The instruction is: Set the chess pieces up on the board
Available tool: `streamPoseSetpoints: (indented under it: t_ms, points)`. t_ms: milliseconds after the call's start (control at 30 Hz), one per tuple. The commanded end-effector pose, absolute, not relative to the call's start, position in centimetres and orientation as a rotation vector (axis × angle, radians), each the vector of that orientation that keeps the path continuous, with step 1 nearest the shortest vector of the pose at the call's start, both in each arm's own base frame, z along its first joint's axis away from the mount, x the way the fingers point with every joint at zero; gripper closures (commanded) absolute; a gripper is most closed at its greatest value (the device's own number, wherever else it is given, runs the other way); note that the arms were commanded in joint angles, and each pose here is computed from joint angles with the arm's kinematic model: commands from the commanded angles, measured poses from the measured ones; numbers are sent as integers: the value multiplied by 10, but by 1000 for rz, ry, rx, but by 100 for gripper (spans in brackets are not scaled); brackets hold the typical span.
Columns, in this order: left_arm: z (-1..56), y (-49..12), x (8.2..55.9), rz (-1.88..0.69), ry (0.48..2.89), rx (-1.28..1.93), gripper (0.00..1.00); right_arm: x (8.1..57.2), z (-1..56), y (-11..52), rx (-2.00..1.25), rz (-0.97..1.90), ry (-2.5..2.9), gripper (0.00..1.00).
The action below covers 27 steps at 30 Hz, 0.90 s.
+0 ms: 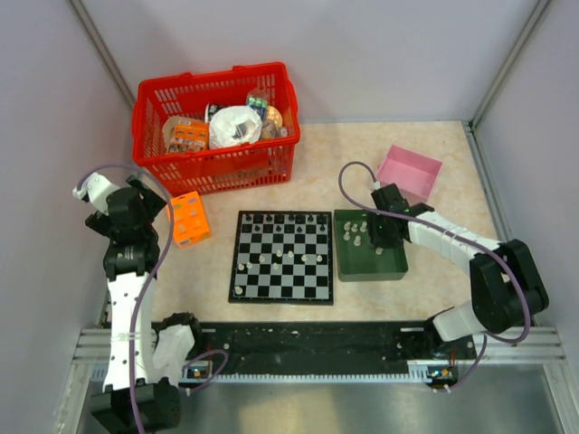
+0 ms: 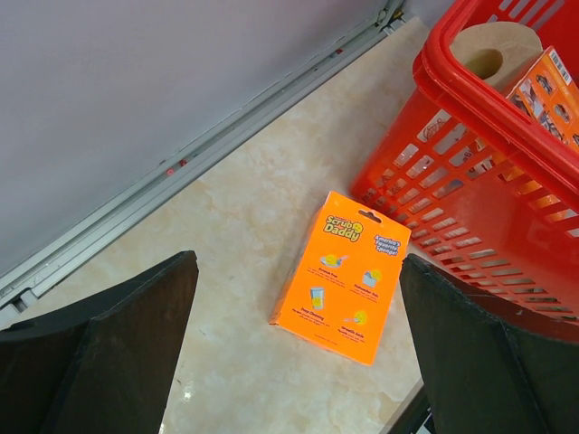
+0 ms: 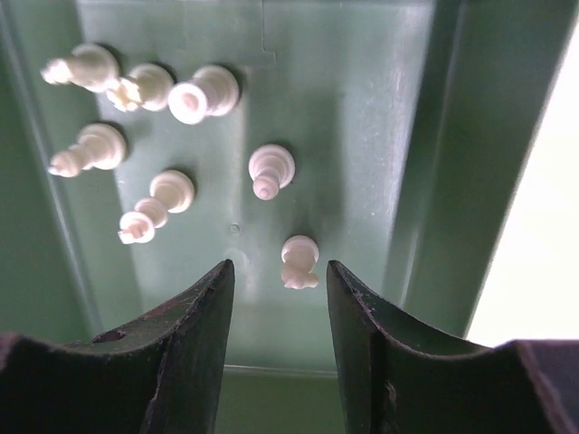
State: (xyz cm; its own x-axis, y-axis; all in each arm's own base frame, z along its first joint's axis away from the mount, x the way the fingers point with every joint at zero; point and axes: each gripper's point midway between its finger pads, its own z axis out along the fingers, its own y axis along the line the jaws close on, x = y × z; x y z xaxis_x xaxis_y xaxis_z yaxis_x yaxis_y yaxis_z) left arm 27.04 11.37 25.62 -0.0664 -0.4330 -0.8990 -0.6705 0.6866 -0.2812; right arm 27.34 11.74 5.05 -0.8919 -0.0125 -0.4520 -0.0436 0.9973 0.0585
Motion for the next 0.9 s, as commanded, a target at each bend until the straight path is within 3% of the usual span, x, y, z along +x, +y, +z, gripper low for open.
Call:
streamPoseSetpoints:
  t_ms: [0, 400, 867]
  points:
    - [269, 115, 278, 230, 1649, -877, 1, 274, 38, 116, -8, 95, 2685, 55]
    - [265, 115, 281, 225, 1660, -876, 1, 280, 34, 113, -10, 53, 2680, 57]
    - [262, 114, 282, 216, 1662, -877, 1, 282, 38, 112, -17, 49, 2665, 72]
